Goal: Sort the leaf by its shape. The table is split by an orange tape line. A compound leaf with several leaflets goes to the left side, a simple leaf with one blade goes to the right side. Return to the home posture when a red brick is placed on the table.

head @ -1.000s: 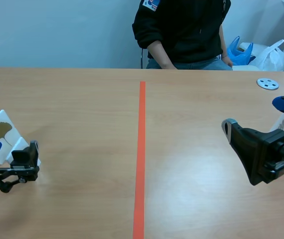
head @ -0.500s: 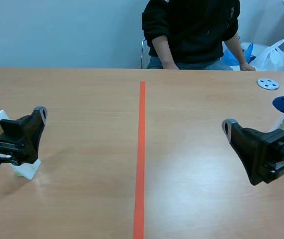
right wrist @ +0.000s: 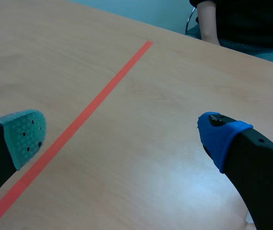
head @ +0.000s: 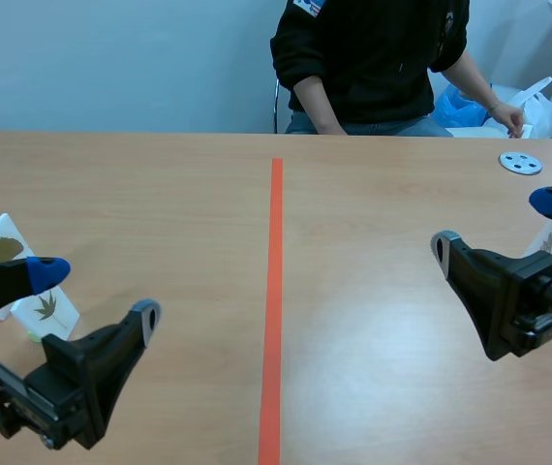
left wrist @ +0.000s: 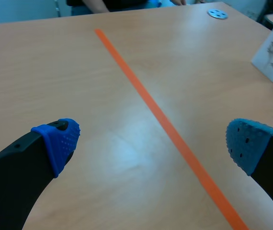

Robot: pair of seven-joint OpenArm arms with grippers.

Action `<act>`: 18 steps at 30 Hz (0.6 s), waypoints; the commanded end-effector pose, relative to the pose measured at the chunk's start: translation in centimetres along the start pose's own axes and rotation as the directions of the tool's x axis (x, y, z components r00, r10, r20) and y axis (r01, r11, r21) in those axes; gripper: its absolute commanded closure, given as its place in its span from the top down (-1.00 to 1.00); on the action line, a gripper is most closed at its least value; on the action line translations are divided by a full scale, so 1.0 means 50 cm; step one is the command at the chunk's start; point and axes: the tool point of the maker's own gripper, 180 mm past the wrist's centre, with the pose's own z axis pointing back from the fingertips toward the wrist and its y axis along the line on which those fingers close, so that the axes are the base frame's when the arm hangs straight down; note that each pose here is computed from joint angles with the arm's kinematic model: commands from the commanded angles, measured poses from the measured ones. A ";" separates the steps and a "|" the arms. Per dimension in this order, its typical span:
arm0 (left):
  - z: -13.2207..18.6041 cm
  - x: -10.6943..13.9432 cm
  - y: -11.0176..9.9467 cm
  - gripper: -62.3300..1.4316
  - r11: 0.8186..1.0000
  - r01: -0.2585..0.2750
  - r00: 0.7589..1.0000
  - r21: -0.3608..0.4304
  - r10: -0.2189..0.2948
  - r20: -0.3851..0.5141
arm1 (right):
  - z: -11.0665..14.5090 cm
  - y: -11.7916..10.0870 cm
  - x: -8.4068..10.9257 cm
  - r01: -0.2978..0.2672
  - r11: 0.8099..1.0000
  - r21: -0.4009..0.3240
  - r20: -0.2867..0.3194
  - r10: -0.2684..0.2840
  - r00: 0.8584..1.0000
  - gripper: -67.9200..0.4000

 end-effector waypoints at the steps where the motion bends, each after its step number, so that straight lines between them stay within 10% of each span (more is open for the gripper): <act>1: -0.005 0.008 -0.014 1.00 1.000 -0.016 1.000 -0.020 0.017 0.025 | -0.005 -0.005 0.017 -0.007 1.000 -0.002 0.032 0.007 0.999 1.00; 18: -0.011 -0.019 -0.029 1.00 0.999 -0.040 0.999 -0.007 0.039 -0.031 | 0.001 -0.023 -0.015 0.019 0.999 -0.029 0.011 -0.019 1.000 1.00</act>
